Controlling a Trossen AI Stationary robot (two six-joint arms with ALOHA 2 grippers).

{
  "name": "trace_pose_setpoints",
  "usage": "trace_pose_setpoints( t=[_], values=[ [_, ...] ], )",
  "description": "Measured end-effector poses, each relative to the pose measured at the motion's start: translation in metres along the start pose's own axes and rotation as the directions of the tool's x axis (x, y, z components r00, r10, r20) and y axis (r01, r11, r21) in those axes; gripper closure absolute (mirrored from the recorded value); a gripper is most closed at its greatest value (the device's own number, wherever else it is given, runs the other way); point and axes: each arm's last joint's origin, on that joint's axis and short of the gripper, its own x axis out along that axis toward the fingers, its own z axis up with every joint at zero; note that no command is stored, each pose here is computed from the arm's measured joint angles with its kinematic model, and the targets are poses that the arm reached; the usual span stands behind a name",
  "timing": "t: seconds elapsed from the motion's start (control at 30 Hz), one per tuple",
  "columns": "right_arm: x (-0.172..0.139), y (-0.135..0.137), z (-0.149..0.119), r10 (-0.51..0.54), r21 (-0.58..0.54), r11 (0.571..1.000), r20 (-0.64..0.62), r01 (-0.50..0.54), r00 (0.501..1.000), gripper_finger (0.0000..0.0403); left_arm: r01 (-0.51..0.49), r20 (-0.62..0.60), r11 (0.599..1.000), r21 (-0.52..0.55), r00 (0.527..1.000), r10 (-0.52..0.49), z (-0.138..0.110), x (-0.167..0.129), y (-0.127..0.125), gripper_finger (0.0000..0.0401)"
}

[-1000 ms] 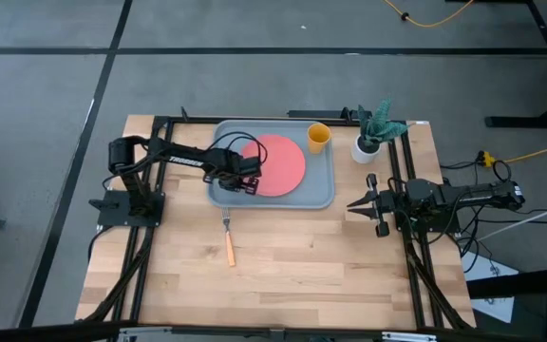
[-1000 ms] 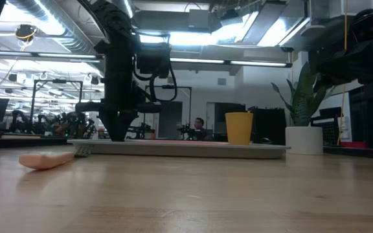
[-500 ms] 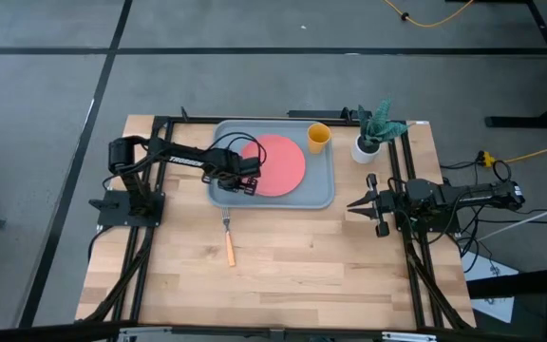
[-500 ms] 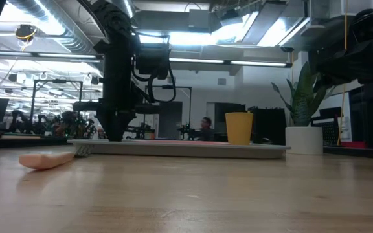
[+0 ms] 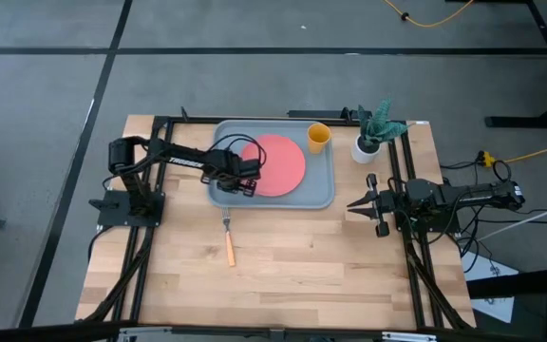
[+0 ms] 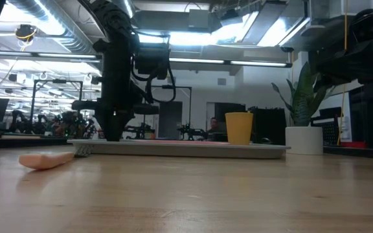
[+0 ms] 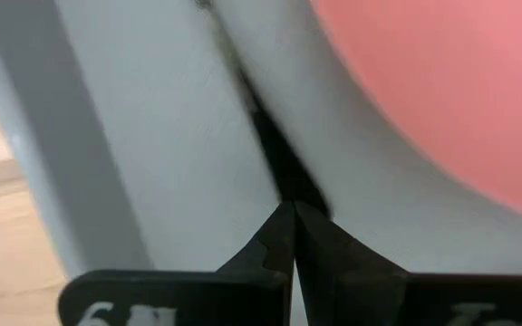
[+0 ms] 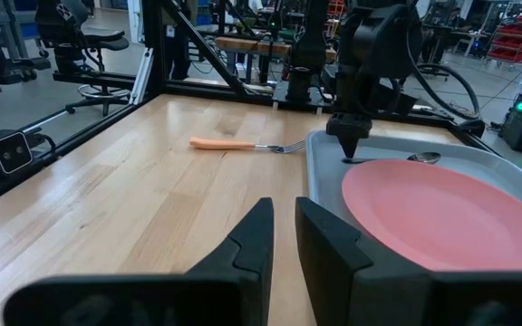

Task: Pick and place plate/cup/fork/spoon on tray
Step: Put the black spoon on the blue tray to the left of the pink plate

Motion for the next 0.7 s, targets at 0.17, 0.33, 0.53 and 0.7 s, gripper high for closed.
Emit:
trace_pose_setpoints(
  t=[0.17, 0.33, 0.53, 0.7],
  values=[
    [0.0, 0.0, 0.0, 0.0, 0.0, 1.0, 0.0, 0.0, 1.0, 0.0347, -0.019, -0.005, 1.0, 0.007, 1.0, 0.019, -0.002, 0.0, 0.001, 0.0398],
    [0.0, 0.0, 0.0, 0.0, 0.0, 1.0, 0.0, 0.0, 1.0, 0.0347, 0.01, 0.011, 1.0, 0.0, 1.0, -0.01, 0.0, -0.003, -0.001, 0.0396],
    [0.0, 0.0, 0.0, 0.0, 0.0, 1.0, 0.0, 0.0, 1.0, 0.0347, 0.157, 0.091, 0.986, 0.06, 0.983, -0.162, 0.007, 0.003, -0.022, 0.0399],
    [0.0, 0.0, 0.0, 0.0, 0.0, 1.0, 0.0, 0.0, 1.0, 0.0347, 0.144, 0.065, 0.987, 0.065, 0.987, -0.148, 0.006, 0.006, -0.021, 0.04]
  ],
)
